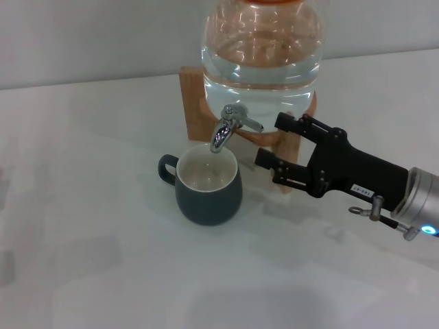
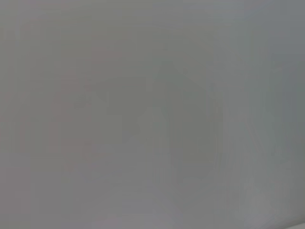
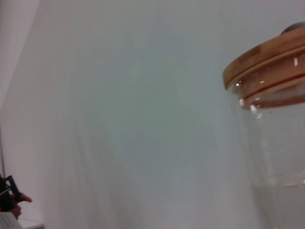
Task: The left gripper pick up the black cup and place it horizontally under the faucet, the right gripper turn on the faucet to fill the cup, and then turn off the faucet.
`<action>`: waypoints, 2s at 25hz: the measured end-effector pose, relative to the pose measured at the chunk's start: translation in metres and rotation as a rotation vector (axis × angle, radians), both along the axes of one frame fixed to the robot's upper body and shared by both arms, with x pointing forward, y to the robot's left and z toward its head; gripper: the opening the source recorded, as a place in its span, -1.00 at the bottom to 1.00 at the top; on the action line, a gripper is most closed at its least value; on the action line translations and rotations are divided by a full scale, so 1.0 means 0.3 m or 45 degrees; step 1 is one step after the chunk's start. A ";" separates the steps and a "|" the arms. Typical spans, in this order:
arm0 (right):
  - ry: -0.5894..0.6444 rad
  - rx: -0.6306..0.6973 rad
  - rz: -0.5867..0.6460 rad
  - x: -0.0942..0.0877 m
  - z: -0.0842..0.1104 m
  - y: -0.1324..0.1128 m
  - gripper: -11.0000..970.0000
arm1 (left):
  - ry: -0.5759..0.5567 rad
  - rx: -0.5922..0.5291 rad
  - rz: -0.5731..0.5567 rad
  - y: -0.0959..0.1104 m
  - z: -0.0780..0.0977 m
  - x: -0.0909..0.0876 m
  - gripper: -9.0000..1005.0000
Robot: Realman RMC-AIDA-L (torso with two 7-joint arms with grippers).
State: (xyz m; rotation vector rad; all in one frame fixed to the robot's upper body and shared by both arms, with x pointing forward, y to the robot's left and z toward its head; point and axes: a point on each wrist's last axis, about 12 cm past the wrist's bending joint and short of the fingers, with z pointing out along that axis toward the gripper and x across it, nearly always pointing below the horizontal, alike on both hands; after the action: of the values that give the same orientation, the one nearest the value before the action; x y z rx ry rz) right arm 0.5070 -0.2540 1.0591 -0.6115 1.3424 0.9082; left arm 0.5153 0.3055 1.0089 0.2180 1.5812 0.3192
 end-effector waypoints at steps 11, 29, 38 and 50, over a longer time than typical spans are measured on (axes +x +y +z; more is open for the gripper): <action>0.032 -0.020 0.066 0.017 0.003 0.030 0.73 | 0.013 0.000 -0.003 -0.003 -0.002 0.005 0.75; 0.079 -0.003 0.146 0.024 0.012 0.055 0.73 | 0.020 0.003 -0.009 -0.003 -0.002 0.011 0.75; 0.094 -0.002 0.176 0.022 0.013 0.063 0.73 | 0.020 0.005 -0.009 -0.001 -0.001 0.012 0.75; 0.108 -0.011 0.216 0.024 0.014 0.078 0.73 | 0.021 0.005 -0.010 -0.002 -0.001 0.012 0.75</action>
State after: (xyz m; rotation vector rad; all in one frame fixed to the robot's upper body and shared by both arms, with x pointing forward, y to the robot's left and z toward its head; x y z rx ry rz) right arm 0.5141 -0.2307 1.0633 -0.7080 1.3858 1.0765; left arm 0.5188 0.3050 1.0084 0.2306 1.5956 0.3152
